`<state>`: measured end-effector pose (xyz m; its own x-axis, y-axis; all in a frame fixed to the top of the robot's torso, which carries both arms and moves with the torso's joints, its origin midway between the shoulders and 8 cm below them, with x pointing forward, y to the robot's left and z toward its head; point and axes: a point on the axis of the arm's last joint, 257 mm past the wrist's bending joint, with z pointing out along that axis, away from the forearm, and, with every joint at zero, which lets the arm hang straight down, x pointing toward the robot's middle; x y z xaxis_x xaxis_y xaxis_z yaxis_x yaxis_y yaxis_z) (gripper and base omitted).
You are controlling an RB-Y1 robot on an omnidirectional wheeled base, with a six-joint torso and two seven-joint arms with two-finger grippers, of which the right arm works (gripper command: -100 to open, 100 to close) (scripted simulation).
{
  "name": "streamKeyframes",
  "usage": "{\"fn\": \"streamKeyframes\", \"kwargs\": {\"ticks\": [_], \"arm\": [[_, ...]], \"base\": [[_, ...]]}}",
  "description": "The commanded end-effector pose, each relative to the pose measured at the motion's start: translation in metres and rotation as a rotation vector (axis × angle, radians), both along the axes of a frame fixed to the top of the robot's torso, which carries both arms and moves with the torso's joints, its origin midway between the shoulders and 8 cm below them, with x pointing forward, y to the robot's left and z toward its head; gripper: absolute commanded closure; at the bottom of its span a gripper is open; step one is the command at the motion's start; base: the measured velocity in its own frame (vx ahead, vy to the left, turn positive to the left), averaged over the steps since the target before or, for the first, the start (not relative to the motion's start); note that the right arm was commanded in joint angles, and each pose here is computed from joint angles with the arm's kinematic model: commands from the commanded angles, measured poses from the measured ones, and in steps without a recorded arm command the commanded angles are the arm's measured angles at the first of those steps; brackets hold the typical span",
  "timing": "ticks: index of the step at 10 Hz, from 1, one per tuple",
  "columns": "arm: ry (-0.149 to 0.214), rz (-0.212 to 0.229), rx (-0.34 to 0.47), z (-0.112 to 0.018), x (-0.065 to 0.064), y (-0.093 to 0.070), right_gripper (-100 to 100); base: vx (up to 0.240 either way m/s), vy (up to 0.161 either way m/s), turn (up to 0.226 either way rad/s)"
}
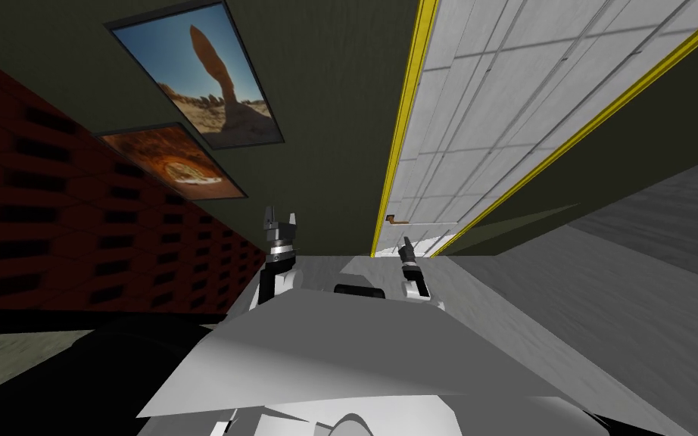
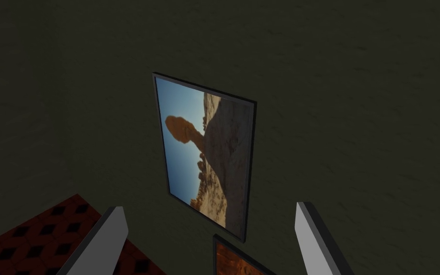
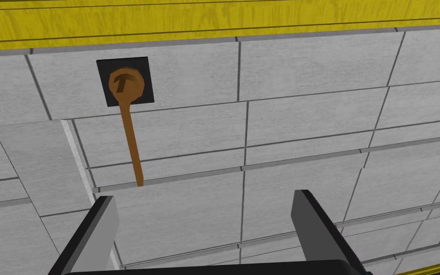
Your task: Pull the door open
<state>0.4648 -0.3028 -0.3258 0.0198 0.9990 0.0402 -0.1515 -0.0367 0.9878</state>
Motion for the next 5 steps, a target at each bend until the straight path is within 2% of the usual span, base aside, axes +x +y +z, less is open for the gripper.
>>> {"fn": "streamKeyframes", "kwargs": {"ticks": [1, 5], "arm": [[0.020, 0.001, -0.004, -0.009, 0.001, -0.004, -100], [0.054, -0.001, -0.010, -0.025, 0.001, -0.009, -100]], "base": [[0.072, -0.073, 0.114], [0.041, -0.048, 0.054]]}}
